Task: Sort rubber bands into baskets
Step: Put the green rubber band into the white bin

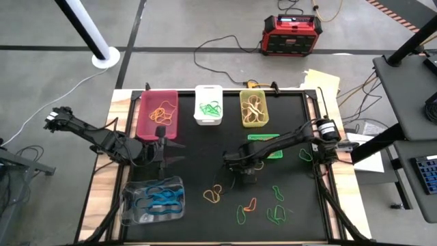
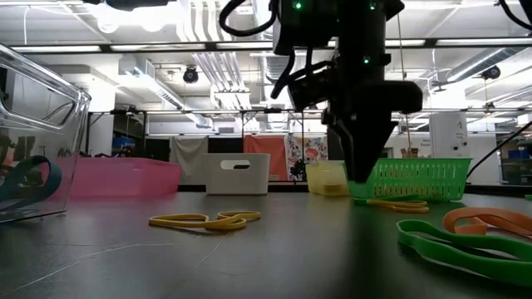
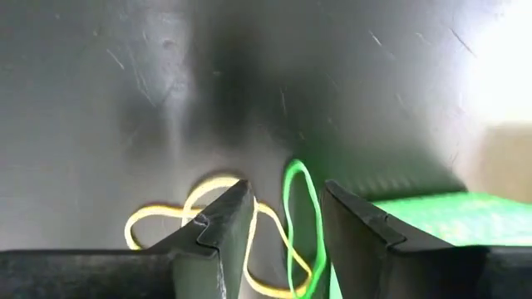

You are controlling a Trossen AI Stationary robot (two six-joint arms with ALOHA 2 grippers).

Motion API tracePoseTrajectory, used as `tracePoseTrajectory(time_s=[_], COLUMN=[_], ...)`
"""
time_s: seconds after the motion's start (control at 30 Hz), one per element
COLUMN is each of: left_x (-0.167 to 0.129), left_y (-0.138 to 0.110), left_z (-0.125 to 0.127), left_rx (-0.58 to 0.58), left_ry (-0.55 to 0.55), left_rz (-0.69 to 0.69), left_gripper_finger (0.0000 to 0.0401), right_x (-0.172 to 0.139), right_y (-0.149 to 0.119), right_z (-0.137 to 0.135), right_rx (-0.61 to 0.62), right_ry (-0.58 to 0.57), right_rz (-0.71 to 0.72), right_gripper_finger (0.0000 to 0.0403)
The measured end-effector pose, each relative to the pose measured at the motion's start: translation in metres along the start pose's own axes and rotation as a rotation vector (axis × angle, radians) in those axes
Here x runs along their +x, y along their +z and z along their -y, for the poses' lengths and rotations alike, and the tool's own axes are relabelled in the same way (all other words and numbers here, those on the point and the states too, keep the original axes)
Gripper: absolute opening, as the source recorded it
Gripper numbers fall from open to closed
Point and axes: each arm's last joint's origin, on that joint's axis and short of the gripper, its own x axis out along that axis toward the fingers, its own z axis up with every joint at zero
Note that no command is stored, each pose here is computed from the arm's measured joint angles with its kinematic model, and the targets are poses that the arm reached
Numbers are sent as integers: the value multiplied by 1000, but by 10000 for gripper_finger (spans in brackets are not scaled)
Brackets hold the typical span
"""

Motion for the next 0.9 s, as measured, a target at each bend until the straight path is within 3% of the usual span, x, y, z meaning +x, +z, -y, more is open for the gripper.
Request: tracePoseTrajectory(time_s=[0.37, 0.5, 0.7, 0.9], left_x=[0, 0, 0, 0], left_y=[0, 0, 0, 0], left_z=[0, 0, 0, 0], left_rx=[-1, -1, -8, -8], left_ry=[0, 0, -1, -1], left_rz=[0, 0, 0, 0], left_gripper_finger=[162, 162, 162, 162], right_x=[26, 27, 27, 20], right_y=[3, 4, 4, 8], right_z=[-3, -2, -2, -4], right_rx=[-12, -10, -16, -20], right_ry=[-21, -23, -23, -12], right_rz=[-62, -64, -64, -28], right_gripper_finger=[120, 94, 20, 9])
